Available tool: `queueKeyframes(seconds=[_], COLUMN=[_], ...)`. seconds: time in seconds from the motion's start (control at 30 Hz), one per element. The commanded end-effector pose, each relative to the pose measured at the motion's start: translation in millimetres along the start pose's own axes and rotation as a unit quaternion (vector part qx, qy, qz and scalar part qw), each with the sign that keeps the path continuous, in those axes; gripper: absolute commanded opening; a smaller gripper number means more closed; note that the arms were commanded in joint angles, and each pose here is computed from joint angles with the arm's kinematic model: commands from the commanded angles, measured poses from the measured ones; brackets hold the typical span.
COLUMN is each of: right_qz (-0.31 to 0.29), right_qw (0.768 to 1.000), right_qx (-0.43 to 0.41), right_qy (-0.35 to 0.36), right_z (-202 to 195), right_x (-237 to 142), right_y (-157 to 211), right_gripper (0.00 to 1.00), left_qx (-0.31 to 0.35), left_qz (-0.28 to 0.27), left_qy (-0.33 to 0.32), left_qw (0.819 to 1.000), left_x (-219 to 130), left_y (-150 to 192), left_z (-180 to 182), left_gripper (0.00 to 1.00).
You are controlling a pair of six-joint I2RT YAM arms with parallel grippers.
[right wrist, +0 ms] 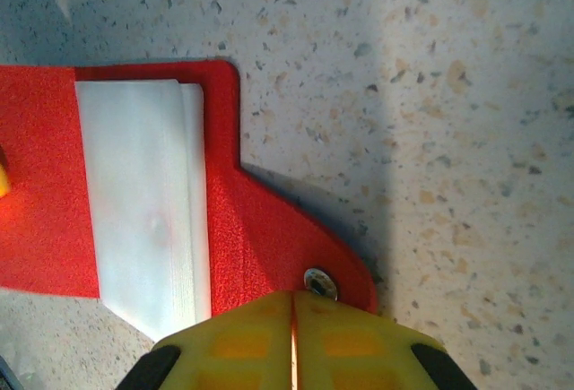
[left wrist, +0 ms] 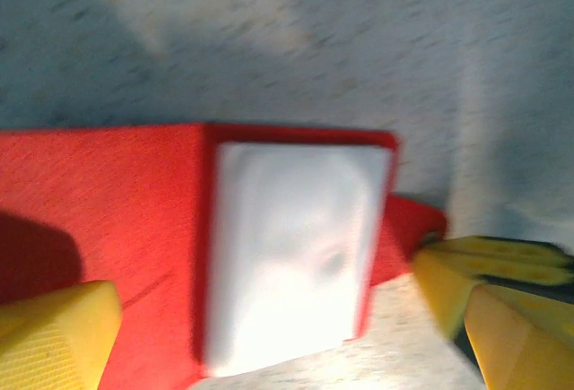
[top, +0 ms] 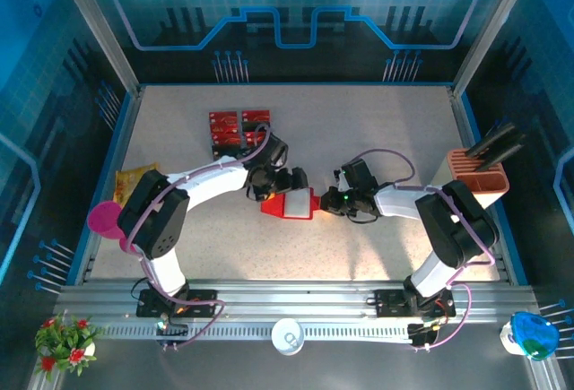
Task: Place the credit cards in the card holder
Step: Press the card holder at the center of the table, then move the storage box to the top-center of the table.
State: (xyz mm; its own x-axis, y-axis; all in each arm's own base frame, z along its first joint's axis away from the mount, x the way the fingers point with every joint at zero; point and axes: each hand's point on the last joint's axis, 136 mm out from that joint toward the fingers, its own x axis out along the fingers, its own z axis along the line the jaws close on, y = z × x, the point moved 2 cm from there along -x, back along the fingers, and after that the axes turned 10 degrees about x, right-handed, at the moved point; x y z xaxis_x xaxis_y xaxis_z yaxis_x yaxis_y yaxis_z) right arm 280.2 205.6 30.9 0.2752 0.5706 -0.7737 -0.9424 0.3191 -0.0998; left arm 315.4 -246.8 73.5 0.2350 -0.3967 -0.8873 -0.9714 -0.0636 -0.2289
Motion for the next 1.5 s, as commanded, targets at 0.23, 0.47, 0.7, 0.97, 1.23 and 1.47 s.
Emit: queueKeyframes(seconds=[0.23, 0.47, 0.7, 0.97, 1.23, 1.47], right_qz=[0.017, 0.013, 0.006, 0.008, 0.008, 0.014], right_qw=[1.0, 1.0, 1.0, 1.0, 0.999, 0.999], right_qx=[0.004, -0.003, -0.012, -0.025, -0.035, -0.041], right_qy=[0.01, 0.004, -0.002, -0.006, 0.0, 0.006], right_z=[-1.4, 8.6, 19.1, 30.3, 37.1, 42.0], right_x=[-0.4, -5.8, -14.1, -20.5, -28.1, -34.9], right_y=[11.5, 8.3, 2.8, -1.1, -4.1, -4.0], right_gripper=[0.1, 0.1, 0.1, 0.12, 0.13, 0.14], left_qx=[0.013, 0.027, 0.005, -0.08, -0.154, -0.185], left_qz=[0.002, -0.043, -0.115, -0.207, -0.257, -0.255], left_qy=[-0.048, -0.006, 0.032, 0.01, -0.046, -0.05], left_qw=[0.999, 0.999, 0.993, 0.975, 0.953, 0.948], left_x=[13.6, -25.0, -80.7, -134.6, -143.5, -114.9], left_y=[15.9, -8.0, -50.8, -113.9, -154.1, -182.0], left_z=[32.1, 1.9, -8.3, 67.0, 152.8, 204.3], left_gripper=[0.99, 0.99, 0.99, 0.99, 0.99, 0.99])
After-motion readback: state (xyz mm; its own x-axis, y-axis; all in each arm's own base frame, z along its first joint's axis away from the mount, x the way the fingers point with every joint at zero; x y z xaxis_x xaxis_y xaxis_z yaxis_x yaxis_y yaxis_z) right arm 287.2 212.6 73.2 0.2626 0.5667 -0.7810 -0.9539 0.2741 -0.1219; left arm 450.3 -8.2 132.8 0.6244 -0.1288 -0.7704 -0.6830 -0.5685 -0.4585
